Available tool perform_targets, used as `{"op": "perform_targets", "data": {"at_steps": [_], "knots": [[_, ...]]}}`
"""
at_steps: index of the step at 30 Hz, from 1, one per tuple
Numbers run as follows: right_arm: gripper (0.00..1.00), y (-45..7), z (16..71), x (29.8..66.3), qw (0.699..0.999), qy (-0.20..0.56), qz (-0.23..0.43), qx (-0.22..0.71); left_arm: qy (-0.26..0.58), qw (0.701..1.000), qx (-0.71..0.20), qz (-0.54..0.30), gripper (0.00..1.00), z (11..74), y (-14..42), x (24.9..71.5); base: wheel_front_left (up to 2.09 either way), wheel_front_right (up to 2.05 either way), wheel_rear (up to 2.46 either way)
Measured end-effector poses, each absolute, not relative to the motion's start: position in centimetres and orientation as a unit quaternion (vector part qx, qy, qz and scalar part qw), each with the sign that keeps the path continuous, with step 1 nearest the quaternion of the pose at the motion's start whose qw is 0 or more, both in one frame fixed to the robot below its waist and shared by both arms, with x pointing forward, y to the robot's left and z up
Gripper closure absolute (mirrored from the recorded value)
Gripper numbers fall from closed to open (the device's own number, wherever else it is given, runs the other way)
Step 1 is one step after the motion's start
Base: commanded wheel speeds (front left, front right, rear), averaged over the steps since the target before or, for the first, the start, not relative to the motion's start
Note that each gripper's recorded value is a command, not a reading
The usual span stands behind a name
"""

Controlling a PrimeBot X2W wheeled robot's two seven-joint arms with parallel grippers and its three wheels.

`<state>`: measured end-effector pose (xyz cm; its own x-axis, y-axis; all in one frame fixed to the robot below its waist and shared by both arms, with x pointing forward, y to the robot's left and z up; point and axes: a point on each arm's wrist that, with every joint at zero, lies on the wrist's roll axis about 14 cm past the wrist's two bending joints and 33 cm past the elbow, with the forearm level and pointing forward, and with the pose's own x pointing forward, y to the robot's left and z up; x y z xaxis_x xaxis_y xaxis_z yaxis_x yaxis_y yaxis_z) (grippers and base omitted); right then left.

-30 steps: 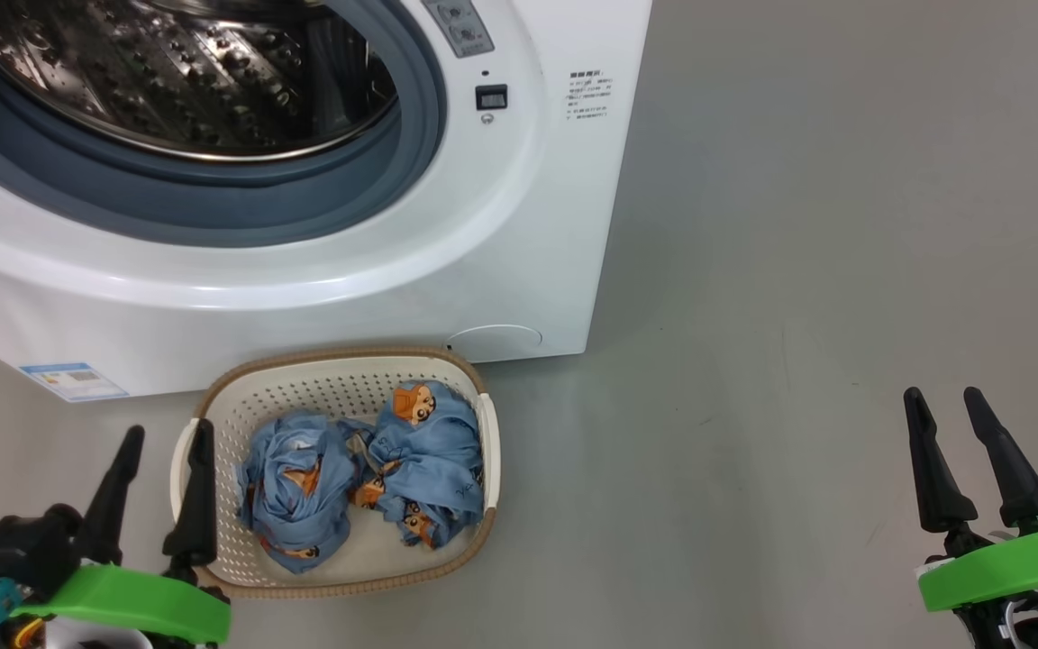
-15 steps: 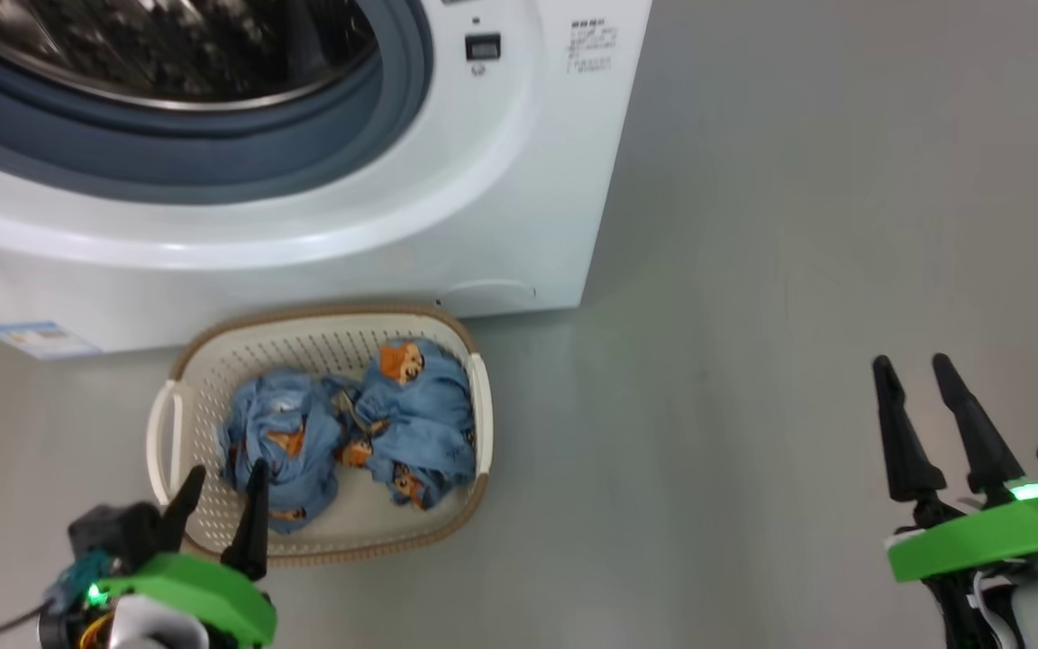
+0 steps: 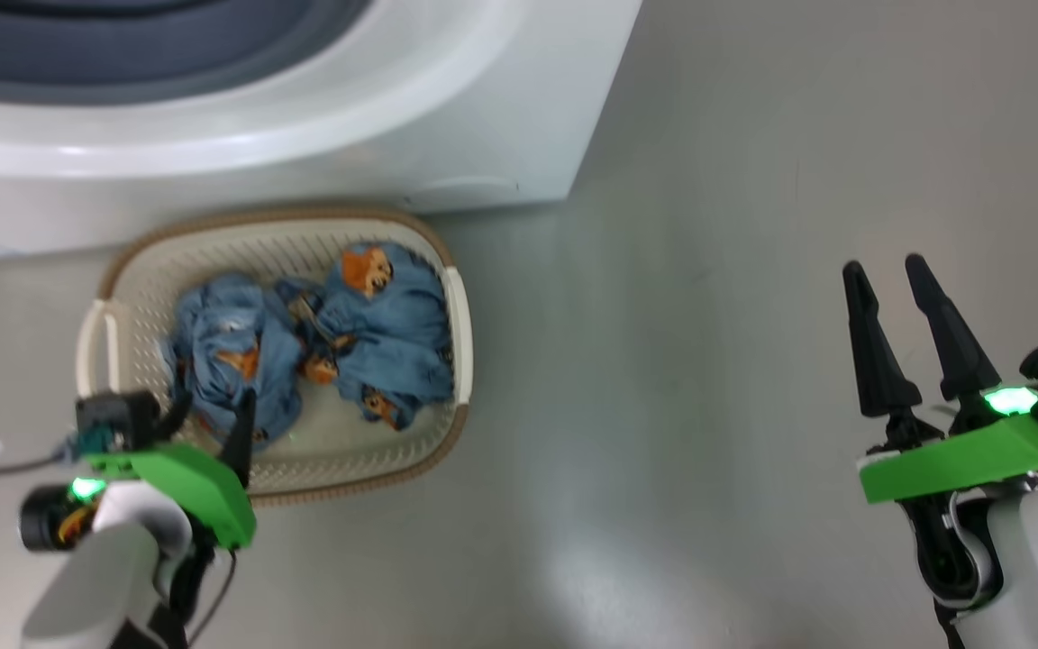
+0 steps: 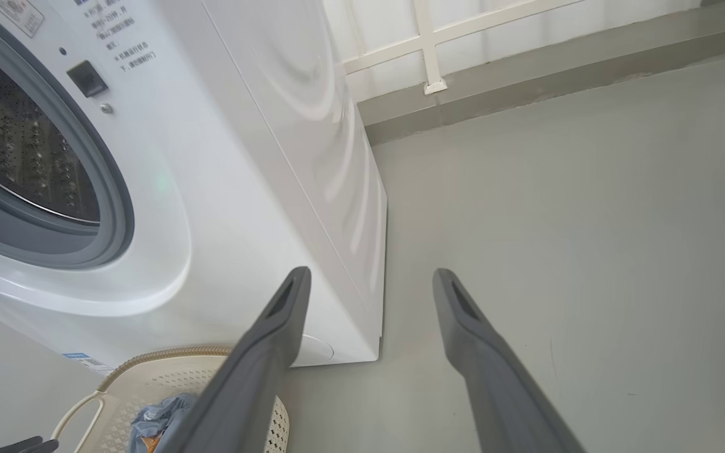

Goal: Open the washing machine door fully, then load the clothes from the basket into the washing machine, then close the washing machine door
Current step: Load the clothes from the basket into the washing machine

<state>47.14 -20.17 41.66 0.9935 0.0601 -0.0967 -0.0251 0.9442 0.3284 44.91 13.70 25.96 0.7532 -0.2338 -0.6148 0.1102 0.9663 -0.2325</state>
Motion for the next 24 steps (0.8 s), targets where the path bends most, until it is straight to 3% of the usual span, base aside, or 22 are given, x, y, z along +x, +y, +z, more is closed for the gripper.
{"op": "perform_targets", "data": {"at_steps": [24], "knots": [[0.00,-18.5,34.1,51.2,0.982,0.099,0.047,0.152,0.485,0.867,0.003,-0.114,0.00,15.4,15.1,49.1,0.00,0.00,0.00]]}}
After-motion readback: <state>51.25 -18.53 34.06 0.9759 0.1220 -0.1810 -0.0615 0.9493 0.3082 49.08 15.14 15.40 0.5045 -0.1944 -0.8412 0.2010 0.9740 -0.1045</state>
